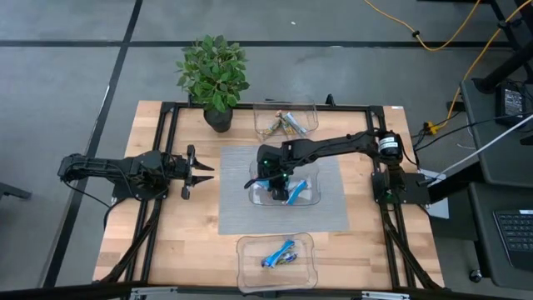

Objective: Pick and place Granola Bars by type
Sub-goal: Put the red granola bar into the middle transparent bin

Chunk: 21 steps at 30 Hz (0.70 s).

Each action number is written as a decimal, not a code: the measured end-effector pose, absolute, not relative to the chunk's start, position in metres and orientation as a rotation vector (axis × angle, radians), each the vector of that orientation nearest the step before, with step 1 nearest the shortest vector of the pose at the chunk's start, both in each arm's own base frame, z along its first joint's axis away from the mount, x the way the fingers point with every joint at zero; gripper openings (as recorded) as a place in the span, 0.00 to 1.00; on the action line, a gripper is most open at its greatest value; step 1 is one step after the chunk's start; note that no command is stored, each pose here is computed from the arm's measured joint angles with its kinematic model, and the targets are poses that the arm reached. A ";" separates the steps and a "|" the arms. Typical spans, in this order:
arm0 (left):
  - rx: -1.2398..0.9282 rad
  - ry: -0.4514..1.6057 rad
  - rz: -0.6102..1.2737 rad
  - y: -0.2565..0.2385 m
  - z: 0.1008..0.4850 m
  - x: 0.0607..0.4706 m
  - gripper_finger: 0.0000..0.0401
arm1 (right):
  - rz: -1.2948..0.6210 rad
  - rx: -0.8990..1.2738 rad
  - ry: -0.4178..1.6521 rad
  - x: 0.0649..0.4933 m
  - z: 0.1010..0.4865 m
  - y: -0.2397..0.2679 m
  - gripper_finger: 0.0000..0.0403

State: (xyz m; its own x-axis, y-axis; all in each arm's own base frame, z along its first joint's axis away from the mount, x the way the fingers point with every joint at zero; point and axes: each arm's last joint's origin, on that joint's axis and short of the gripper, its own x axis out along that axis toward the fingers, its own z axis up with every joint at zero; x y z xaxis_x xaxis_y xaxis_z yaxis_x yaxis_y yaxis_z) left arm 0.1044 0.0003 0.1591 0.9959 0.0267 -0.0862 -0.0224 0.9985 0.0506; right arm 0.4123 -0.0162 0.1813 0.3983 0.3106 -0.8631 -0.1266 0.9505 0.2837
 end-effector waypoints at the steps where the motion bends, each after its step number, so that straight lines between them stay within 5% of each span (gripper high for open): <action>1: 0.050 0.087 0.025 0.000 0.159 0.104 0.28 | 0.279 0.183 1.130 0.412 0.181 -0.016 0.11; 21: 0.050 0.087 0.025 0.000 0.159 0.104 0.28 | 0.278 0.183 1.120 0.413 0.181 -0.016 0.27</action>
State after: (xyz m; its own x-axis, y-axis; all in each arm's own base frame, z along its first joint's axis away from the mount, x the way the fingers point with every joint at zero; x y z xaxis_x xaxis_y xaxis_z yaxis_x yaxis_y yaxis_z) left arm 0.1044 0.0003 0.1590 0.9959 0.0267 -0.0864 -0.0224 0.9985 0.0506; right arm 0.4133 -0.0161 0.1814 0.4067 0.3105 -0.8592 -0.1280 0.9506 0.2829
